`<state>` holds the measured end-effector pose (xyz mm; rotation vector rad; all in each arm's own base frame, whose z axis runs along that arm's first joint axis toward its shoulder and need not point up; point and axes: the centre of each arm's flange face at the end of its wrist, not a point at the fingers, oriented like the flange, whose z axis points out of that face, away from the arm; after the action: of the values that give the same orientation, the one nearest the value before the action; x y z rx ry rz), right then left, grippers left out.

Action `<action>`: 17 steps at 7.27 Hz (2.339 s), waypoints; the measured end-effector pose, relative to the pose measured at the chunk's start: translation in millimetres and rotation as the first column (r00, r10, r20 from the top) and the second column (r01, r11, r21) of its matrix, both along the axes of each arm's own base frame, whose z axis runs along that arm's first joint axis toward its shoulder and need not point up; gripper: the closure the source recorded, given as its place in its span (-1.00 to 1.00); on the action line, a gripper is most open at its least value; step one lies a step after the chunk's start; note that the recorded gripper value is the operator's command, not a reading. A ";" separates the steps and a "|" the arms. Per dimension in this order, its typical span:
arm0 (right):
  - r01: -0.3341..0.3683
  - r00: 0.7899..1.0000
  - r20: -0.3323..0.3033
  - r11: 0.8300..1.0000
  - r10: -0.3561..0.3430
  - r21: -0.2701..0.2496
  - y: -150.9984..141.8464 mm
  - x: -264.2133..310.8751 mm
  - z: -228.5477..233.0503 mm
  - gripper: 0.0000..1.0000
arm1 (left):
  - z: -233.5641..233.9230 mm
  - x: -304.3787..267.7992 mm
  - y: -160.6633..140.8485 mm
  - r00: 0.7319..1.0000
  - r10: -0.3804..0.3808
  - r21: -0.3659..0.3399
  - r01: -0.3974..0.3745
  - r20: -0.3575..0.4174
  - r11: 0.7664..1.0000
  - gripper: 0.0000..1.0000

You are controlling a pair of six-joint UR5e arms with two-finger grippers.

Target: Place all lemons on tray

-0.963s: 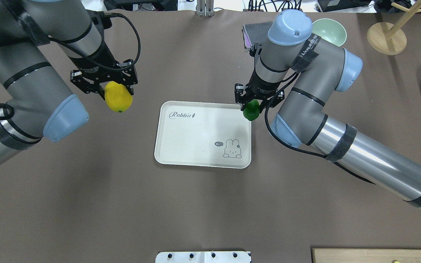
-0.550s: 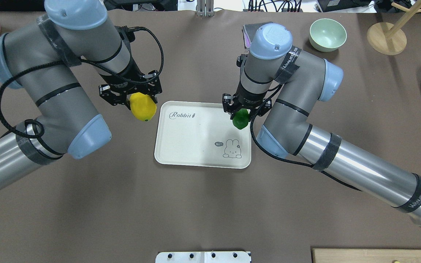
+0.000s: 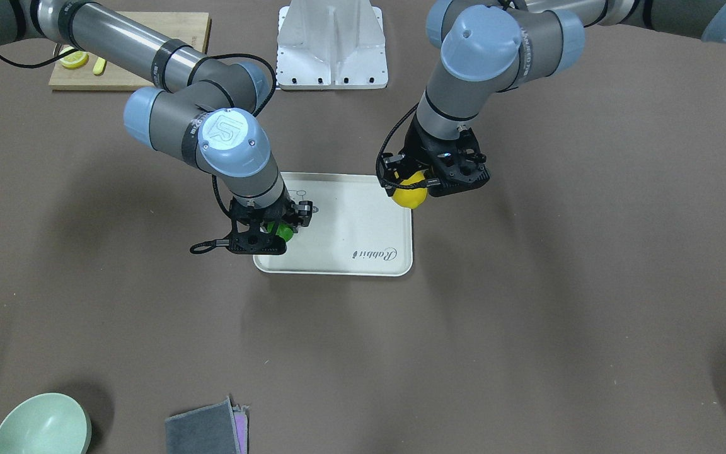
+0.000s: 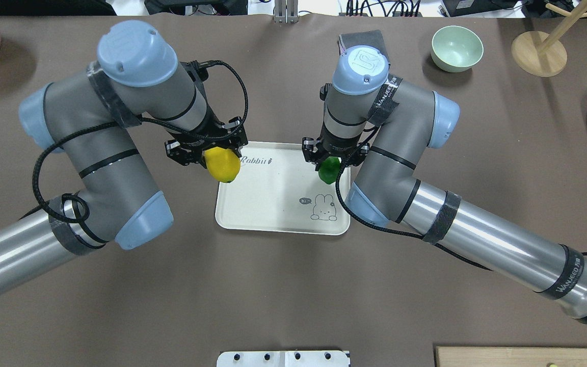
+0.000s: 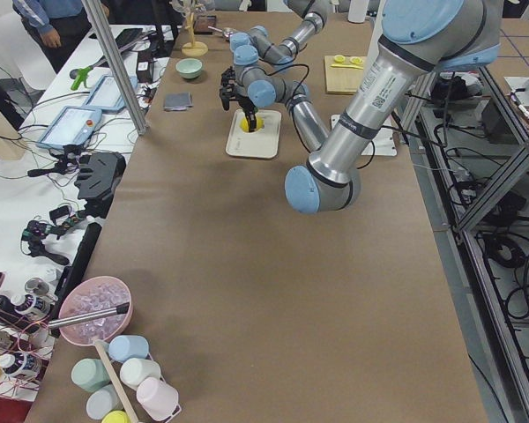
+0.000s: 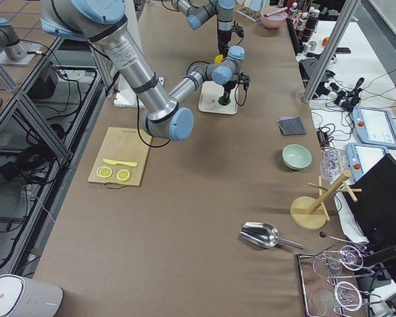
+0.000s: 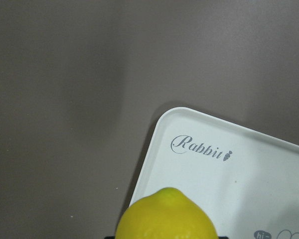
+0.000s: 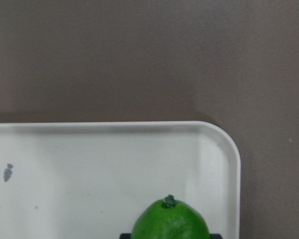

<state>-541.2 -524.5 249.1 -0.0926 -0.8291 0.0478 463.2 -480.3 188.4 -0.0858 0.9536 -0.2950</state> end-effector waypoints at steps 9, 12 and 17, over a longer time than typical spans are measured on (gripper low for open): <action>-0.070 0.993 0.097 0.995 0.063 0.076 -74.1 168.6 65.3 -1.00 | 56.2 82.4 42.6 0.997 -0.064 0.105 0.059 0.039 0.993 -0.95; -0.025 0.998 0.068 0.985 0.014 0.168 -75.9 289.3 163.0 -1.00 | 51.5 77.0 49.0 0.998 -0.064 0.115 0.060 0.028 0.992 -0.95; -0.008 1.000 0.015 0.975 0.005 0.223 -17.8 472.5 309.1 -1.00 | 21.6 -30.4 29.1 0.997 -0.056 0.144 0.049 0.048 0.988 -0.95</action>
<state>-68.6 -542.2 558.3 0.1213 -0.8440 -0.0401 432.8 -451.1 210.1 0.0784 0.9242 -0.2753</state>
